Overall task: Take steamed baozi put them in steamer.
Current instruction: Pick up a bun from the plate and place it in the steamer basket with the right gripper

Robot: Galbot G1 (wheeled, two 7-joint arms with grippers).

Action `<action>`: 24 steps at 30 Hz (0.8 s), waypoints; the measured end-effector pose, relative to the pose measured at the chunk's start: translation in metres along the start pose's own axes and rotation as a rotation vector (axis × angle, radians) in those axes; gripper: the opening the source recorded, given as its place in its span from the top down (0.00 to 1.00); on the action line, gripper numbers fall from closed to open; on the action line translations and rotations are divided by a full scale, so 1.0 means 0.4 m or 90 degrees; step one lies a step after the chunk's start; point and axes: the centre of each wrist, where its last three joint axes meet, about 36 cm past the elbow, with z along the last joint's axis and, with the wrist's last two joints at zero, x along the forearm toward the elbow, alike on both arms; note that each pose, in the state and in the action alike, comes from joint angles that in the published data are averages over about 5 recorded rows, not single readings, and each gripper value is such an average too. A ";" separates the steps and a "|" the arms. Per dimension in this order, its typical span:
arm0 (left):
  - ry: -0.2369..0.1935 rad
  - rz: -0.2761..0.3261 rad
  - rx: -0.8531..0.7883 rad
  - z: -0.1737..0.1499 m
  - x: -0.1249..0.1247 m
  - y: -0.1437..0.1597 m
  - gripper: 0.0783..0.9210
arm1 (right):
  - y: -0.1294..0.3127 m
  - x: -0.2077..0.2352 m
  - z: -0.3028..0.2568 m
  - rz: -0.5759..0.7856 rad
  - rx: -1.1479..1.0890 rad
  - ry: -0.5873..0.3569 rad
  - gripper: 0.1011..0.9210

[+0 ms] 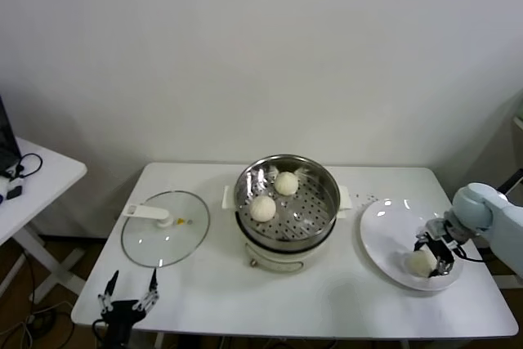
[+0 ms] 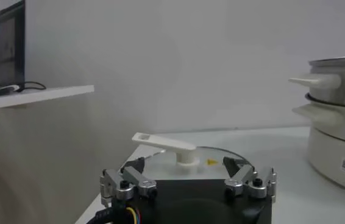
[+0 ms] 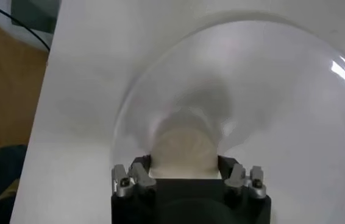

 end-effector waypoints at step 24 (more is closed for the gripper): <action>-0.031 0.040 -0.018 -0.037 -0.056 -0.007 0.12 | -0.144 0.416 -0.145 0.144 0.182 0.003 0.28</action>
